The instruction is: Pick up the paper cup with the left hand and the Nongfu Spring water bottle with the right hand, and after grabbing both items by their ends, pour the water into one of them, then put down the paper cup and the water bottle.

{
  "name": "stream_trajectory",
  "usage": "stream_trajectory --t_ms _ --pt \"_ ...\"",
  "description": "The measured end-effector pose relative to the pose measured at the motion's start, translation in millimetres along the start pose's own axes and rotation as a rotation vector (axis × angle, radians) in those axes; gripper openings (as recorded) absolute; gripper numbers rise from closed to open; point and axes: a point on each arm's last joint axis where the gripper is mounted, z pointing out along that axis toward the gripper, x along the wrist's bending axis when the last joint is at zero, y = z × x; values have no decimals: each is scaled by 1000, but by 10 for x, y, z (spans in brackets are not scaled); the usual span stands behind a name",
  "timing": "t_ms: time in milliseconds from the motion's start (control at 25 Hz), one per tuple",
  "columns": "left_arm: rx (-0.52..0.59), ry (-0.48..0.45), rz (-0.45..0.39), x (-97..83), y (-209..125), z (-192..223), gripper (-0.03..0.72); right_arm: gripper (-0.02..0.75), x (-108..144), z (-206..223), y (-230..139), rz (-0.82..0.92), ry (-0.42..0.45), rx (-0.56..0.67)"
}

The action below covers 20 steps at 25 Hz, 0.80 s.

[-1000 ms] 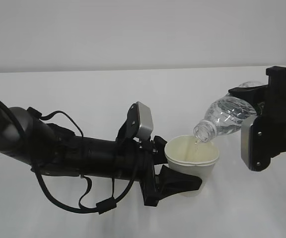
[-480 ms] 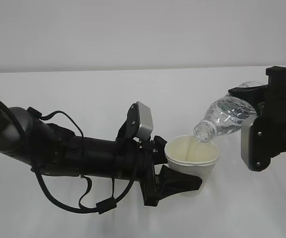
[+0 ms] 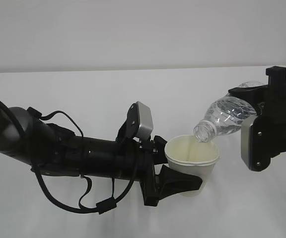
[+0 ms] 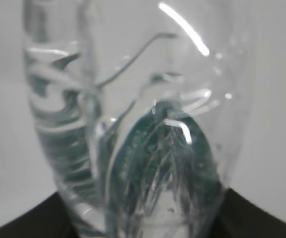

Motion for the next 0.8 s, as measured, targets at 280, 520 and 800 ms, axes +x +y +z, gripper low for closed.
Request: stream_trajectory --t_ms 280,520,800 --pt "0 0 0 0 0 0 477 356 0 0 0 0 0 0" --pt "0 0 0 0 0 0 477 356 0 0 0 0 0 0" --pt "0 0 0 0 0 0 477 356 0 0 0 0 0 0"
